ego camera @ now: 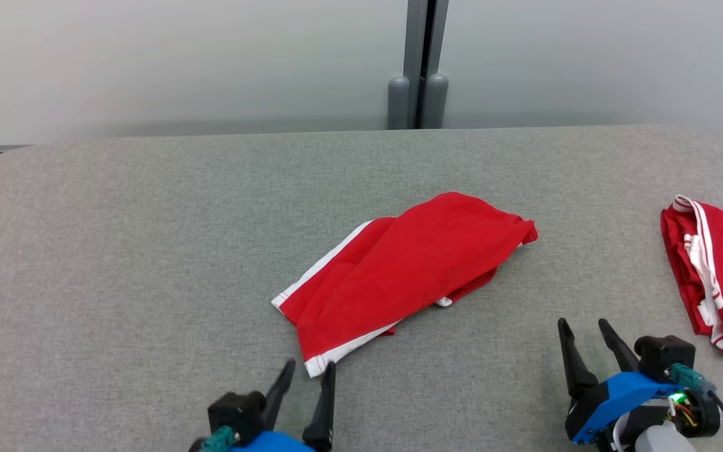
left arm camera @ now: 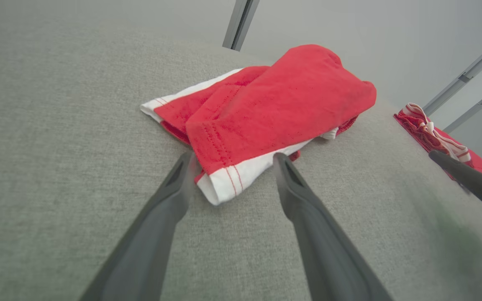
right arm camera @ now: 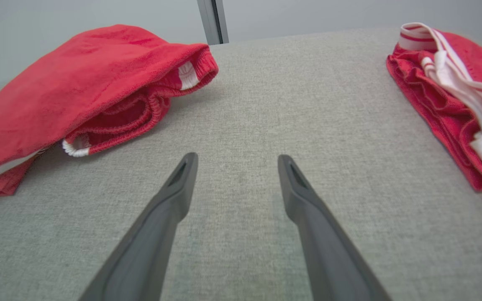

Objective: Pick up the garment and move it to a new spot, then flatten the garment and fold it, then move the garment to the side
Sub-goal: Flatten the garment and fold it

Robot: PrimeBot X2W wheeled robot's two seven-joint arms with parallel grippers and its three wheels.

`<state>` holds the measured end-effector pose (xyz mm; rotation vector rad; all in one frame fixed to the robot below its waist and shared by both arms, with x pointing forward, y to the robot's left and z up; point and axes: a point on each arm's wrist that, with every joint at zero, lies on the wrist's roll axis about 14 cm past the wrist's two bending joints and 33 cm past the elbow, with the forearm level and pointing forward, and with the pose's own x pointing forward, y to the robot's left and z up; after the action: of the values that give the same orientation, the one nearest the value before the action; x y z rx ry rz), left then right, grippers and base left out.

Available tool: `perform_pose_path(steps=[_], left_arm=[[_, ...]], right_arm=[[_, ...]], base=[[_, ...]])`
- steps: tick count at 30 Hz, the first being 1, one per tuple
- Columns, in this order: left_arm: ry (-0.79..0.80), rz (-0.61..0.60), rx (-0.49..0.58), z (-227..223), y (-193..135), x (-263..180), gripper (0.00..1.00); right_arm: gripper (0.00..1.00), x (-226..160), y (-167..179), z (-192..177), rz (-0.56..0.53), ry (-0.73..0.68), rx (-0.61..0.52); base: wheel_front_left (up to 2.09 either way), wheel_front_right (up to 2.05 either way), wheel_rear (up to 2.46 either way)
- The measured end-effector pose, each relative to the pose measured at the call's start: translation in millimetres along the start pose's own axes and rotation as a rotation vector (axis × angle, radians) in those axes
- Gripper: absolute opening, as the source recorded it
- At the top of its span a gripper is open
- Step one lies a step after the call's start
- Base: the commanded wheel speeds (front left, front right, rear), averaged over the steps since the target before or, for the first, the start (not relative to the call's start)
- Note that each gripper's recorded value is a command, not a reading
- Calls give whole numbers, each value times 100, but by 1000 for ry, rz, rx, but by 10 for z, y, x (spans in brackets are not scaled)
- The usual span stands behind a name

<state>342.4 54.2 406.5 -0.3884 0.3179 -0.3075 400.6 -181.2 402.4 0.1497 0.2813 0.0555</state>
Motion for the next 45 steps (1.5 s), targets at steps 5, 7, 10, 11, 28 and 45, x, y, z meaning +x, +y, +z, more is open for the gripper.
perform_pose_path(steps=[5,7,10,11,28,45], left_arm=[[85,-8,-17,-256,-9,-39,100],[102,-15,-18,-297,-19,-21,100],[115,-24,-20,-326,-34,2,100],[112,-25,-19,-310,-32,20,100],[22,-220,87,47,-486,319,0],[-511,-771,301,2110,-2488,479,0]], right_arm=[[100,-54,6,-27,-6,1,11],[100,-61,1,-38,-10,3,14],[100,-62,-2,-42,-11,3,16],[100,-60,-8,-42,-13,3,16],[100,-119,-163,-47,-58,2,33],[100,-419,-252,-88,-115,-13,95]], base=[[0,0,0],[0,0,0],[0,0,0],[0,0,0],[0,0,0],[0,0,0]])
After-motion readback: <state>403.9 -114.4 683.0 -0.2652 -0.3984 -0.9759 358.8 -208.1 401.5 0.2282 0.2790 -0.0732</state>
